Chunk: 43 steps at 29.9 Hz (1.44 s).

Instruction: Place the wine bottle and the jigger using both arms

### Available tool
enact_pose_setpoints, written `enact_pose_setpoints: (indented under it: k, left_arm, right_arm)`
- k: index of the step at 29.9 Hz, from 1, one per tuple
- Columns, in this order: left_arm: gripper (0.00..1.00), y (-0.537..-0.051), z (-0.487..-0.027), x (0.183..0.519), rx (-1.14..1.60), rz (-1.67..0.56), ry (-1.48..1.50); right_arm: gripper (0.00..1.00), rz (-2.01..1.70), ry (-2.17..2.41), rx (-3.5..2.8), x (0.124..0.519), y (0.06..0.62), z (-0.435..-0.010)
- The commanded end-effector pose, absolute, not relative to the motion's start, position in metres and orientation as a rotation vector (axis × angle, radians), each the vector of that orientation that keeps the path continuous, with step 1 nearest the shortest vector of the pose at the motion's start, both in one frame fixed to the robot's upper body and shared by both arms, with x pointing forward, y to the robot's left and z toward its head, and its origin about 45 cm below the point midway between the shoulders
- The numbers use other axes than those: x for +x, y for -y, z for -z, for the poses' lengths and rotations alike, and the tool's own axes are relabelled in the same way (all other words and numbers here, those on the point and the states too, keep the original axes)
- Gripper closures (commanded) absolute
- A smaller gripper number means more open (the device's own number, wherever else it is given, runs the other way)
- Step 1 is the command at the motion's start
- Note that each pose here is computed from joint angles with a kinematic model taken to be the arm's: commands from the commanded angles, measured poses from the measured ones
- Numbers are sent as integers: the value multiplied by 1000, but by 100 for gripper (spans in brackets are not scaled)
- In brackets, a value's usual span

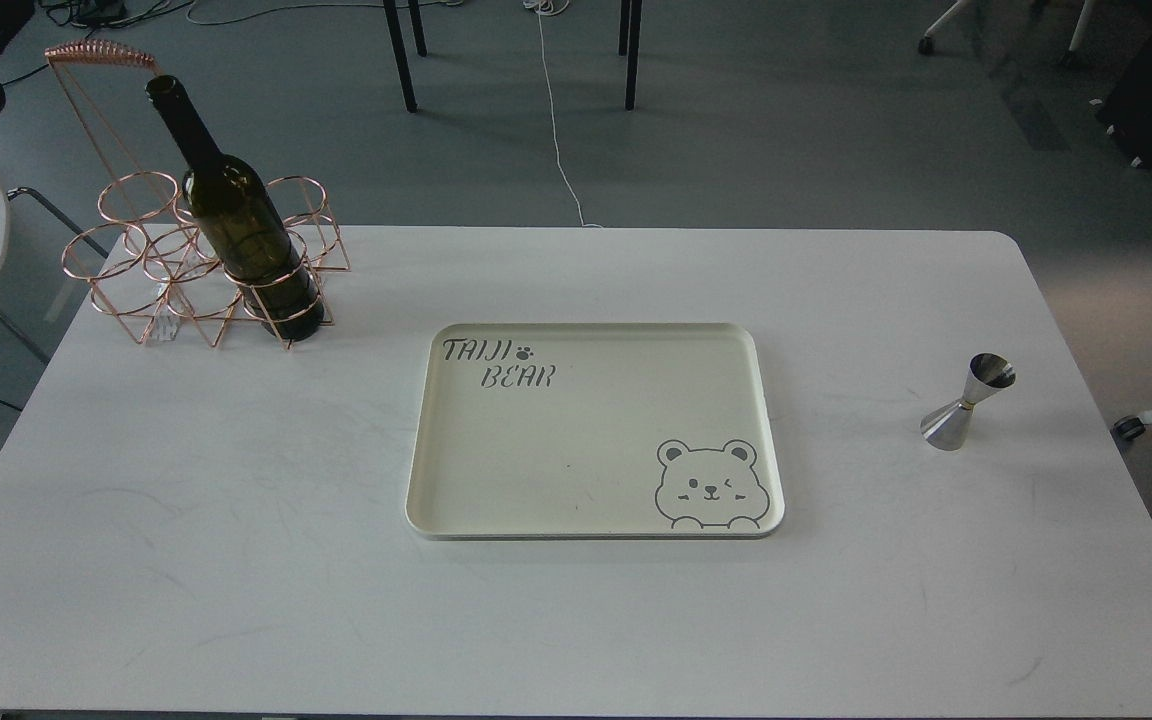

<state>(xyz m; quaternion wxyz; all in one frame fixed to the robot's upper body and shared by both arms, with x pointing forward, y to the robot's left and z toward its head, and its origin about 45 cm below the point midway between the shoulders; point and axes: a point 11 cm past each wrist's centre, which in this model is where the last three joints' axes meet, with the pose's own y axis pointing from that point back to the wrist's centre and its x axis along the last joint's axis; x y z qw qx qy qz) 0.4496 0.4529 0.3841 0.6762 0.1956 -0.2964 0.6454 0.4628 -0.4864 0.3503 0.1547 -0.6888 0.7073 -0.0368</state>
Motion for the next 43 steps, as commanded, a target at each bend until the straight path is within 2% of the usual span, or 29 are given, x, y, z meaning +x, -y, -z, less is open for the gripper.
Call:
enact_pose_setpoints:
  k: [1,8,17,26,34,43]
  left_arm:
    - [2,-460,-380,449,315,-1503,504]
    - [2,-480,-366,448,1,-1590,152]
    - [2,-514,-311,434,-330,-1636,-194]
    - [2,-509,-278,424,-605,-1578,-347]
    - [2,-489,-250,425,-666,-1565,-426]
    - [2,-484,-229,420,-658,-1584,-461]
  right_arm:
    - [1,100,-2073,-1952,459,497,-342]
    - [2,55,-2124,-1888,454,509,-326]
    - [1,-178,-2100,-1758,444,523,-302]
    - [1,-336,-1994,-1716,433,516,-269]
    - [1,-399,-1966,-1705,428,508,-247]
    - [1,-400,-1972,-1723,428,507,-246]
